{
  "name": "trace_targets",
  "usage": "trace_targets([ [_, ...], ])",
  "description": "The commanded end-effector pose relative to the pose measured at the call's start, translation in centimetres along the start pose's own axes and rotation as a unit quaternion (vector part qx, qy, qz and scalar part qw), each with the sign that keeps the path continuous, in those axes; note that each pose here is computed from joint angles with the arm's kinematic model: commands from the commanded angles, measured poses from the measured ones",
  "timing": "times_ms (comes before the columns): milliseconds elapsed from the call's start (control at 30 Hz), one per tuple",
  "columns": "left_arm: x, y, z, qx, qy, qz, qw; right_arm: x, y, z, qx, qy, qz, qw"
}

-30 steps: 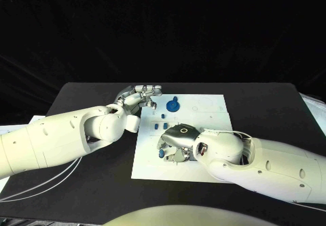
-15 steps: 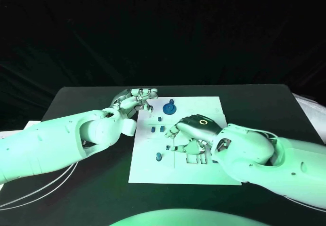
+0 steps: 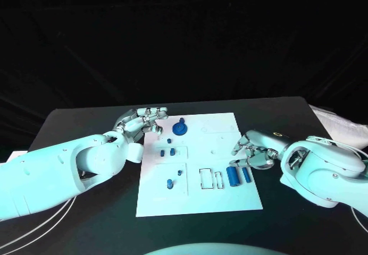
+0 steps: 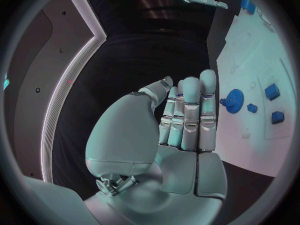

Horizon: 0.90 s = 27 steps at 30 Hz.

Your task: Assemble the parts on the task board

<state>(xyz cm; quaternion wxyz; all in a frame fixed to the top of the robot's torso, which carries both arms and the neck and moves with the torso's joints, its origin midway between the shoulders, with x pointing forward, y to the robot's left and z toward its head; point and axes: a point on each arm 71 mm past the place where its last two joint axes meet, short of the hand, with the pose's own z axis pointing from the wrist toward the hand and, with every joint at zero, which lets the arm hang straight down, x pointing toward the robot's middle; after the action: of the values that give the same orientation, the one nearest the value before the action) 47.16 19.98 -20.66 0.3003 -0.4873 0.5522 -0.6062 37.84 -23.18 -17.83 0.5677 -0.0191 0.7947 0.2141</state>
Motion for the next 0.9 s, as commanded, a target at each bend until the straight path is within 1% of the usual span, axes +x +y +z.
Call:
trace_targets([
  [33, 0.28, -0.06, -0.04, 0.002, 0.010, -0.005, 1.000, 0.9, -1.3, -0.4, 0.063, 0.031, 0.016, 0.997],
  [133, 0.29, -0.07, -0.06, 0.002, 0.010, -0.005, 1.000, 1.5, -1.7, -0.6, 0.077, 0.038, 0.007, 0.996],
  [267, 0.27, -0.08, -0.07, 0.002, 0.010, -0.004, 1.000, 2.1, -1.8, -0.6, 0.083, 0.043, -0.004, 0.996],
  [600, 0.22, -0.08, -0.06, 0.002, 0.010, -0.004, 1.000, 3.2, -1.3, 0.0, 0.080, 0.051, -0.020, 0.995],
  [900, 0.25, -0.05, -0.03, 0.001, 0.011, -0.005, 1.000, 4.6, -1.0, 0.7, 0.077, 0.071, -0.027, 0.994],
])
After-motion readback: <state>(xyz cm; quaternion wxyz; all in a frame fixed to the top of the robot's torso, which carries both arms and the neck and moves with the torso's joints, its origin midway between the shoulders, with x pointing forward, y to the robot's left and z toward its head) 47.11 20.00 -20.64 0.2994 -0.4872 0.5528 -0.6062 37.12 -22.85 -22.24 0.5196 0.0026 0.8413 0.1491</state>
